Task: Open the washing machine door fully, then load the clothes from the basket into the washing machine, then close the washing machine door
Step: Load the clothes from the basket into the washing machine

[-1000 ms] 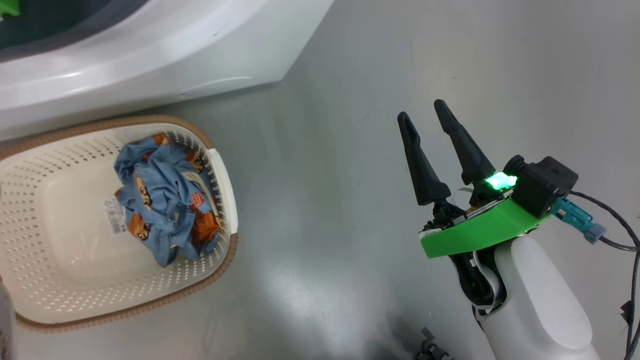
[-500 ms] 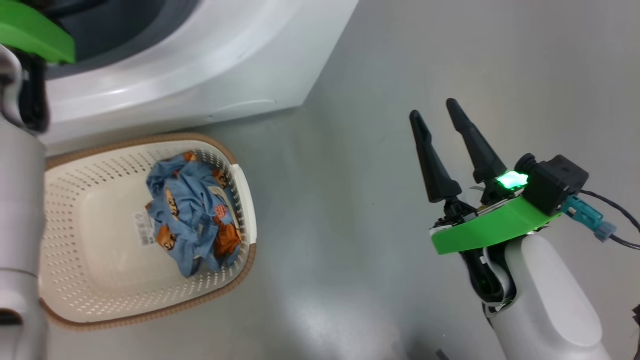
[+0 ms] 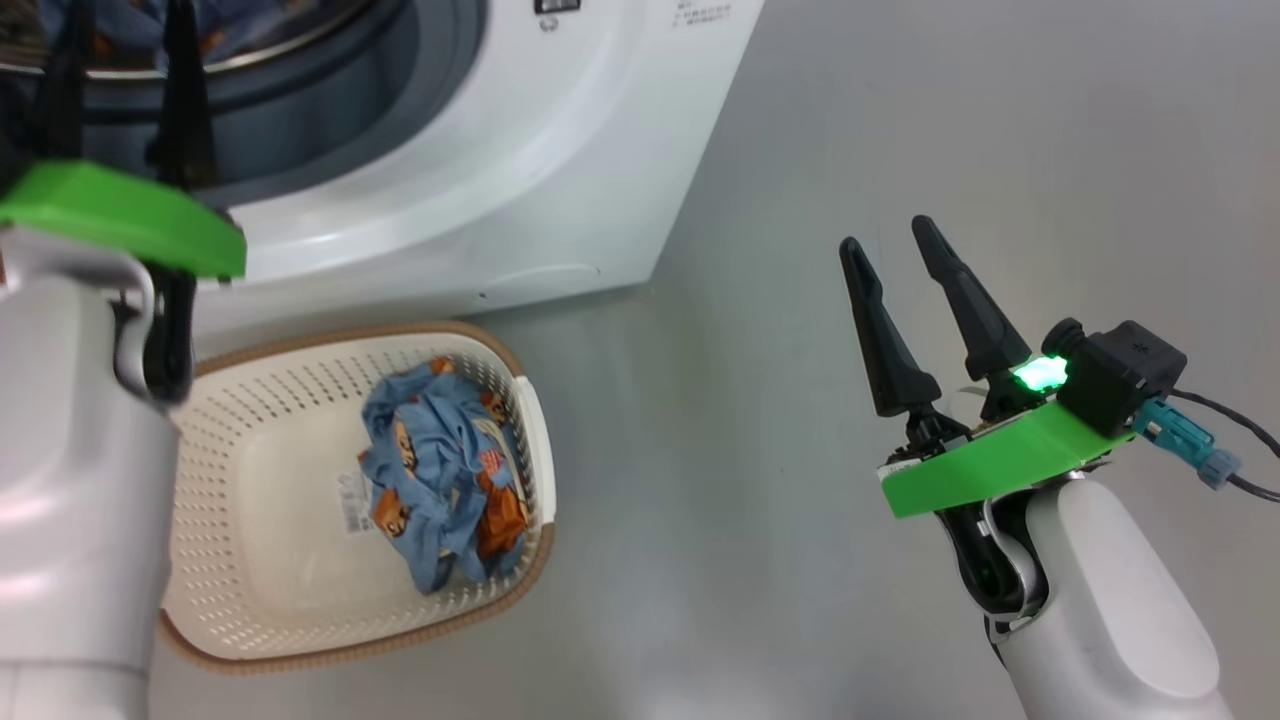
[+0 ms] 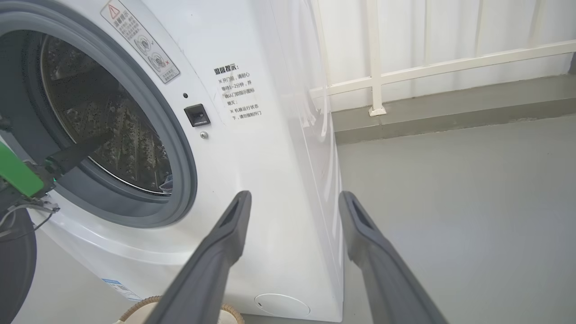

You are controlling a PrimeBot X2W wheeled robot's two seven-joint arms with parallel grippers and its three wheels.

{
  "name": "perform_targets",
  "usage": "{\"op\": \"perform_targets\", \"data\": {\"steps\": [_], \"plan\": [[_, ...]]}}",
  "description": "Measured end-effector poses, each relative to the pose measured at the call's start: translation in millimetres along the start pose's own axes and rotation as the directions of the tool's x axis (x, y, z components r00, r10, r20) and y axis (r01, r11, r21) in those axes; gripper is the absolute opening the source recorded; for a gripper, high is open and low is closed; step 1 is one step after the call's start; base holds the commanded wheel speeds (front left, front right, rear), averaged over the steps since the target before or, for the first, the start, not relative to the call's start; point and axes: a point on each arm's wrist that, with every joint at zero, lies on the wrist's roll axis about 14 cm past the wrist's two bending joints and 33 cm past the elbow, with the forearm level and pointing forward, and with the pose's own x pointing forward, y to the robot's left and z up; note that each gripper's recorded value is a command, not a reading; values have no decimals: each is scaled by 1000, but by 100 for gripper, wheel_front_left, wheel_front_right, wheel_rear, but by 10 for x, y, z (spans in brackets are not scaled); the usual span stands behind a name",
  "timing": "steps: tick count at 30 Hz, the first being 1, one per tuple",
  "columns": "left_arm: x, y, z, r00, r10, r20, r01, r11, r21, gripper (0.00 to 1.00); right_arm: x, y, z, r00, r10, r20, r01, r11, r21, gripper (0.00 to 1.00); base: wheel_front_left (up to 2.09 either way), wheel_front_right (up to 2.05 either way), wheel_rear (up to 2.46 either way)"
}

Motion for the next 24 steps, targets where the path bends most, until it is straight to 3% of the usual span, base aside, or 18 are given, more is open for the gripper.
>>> {"op": "perform_targets", "data": {"steps": [24], "plan": [[-1392, -8, 378, 993, 84, 83, -85, 996, 2, 100, -335, 294, 353, 996, 75, 55, -76, 997, 21, 100, 0, 0, 0]]}}
